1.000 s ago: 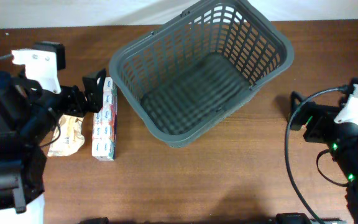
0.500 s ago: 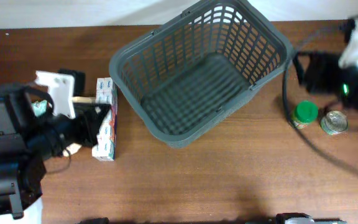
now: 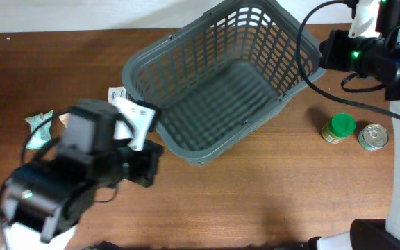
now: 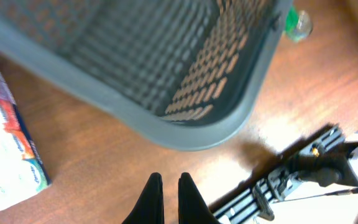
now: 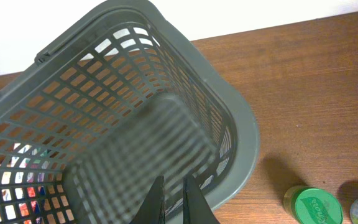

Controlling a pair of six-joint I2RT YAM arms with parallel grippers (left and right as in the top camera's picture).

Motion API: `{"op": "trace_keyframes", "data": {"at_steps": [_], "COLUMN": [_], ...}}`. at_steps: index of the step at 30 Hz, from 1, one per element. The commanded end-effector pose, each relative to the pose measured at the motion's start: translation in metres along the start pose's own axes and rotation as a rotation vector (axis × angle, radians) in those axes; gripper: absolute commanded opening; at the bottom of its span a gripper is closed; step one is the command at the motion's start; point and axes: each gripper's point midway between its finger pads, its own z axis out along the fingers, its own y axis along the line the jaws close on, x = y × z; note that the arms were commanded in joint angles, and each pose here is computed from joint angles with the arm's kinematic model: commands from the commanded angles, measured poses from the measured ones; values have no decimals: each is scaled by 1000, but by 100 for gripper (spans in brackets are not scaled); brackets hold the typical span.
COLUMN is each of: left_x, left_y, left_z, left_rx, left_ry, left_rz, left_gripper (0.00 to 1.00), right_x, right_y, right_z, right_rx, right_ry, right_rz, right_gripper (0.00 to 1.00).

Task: Pack container

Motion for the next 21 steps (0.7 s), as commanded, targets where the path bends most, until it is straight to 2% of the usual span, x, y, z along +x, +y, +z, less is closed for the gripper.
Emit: {"op": "trace_keyframes", "data": {"at_steps": [1,9,21], "left_x": [5,18,28], "left_y": [-8,-33,-33], "left_z": [21,67,102], "left_rx": [-81,-103,-134], "left_ry": [63,209,325], "left_rz": [-12,57,69], "left_gripper": [2,2,2], "right_x": [-7,0,17], "right_y": [3,-1,-4], "right_z": [-5,22,74], "right_rx": [0,5,-13], "right_ry": [-26,40,173], "right_rz": [-16,-17,3], "right_gripper": [4,4,4]}}
